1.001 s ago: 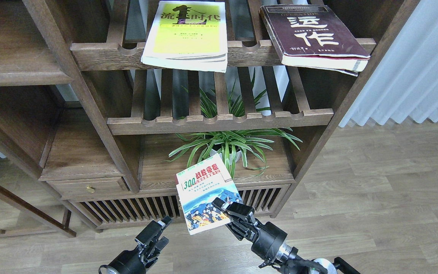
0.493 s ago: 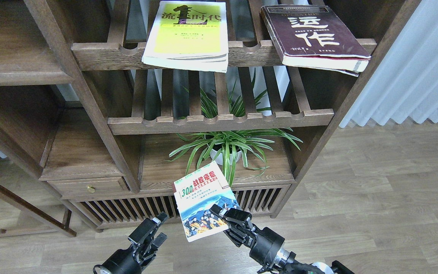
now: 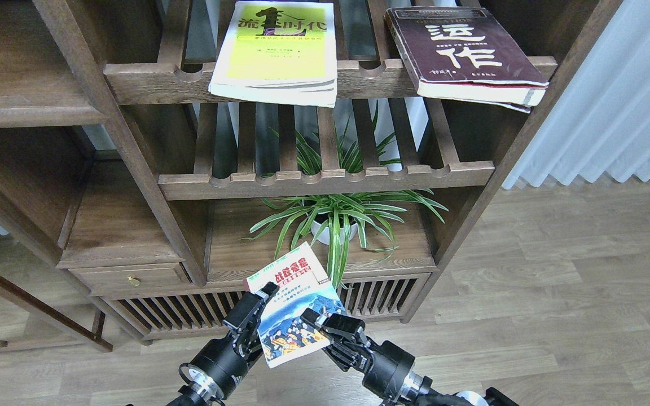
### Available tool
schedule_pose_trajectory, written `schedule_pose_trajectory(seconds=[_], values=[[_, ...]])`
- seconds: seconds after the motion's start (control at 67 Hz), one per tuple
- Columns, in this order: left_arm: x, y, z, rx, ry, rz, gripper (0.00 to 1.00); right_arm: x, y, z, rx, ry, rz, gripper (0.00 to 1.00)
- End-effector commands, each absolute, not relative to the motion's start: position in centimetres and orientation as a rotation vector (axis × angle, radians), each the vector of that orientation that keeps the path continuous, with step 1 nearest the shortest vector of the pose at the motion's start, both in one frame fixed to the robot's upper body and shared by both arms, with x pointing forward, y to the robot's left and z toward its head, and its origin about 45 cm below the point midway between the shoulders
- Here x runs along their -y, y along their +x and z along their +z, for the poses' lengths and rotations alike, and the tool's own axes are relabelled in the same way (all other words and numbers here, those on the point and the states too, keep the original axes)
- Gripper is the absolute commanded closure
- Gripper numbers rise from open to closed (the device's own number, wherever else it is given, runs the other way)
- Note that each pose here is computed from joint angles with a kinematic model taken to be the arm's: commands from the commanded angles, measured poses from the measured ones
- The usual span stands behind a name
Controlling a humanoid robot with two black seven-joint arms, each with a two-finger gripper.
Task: Organize books on shelf
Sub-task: 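Lower the book and bring the left gripper up to grip it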
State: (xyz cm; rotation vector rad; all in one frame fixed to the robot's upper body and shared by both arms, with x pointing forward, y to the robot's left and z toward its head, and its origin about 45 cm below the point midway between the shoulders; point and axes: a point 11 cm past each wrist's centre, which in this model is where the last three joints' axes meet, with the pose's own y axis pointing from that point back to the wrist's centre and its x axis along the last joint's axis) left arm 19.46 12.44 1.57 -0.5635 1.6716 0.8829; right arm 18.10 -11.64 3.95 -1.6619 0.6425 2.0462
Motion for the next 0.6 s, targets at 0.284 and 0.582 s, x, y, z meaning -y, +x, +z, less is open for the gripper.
schedule_pose_trajectory(seconds=[0.284,0.582], values=[[-12.6,22.5,2.9,-1.611,-0.598,0.878,0.01,11.0,18.1,4.7,-0.599,-1.651,2.042,0.97],[-12.4,23.3,3.6,-1.61,-0.633,0.868,0.02,11.3,18.2,4.4,-0.602,-1.554,2.053,0.97]])
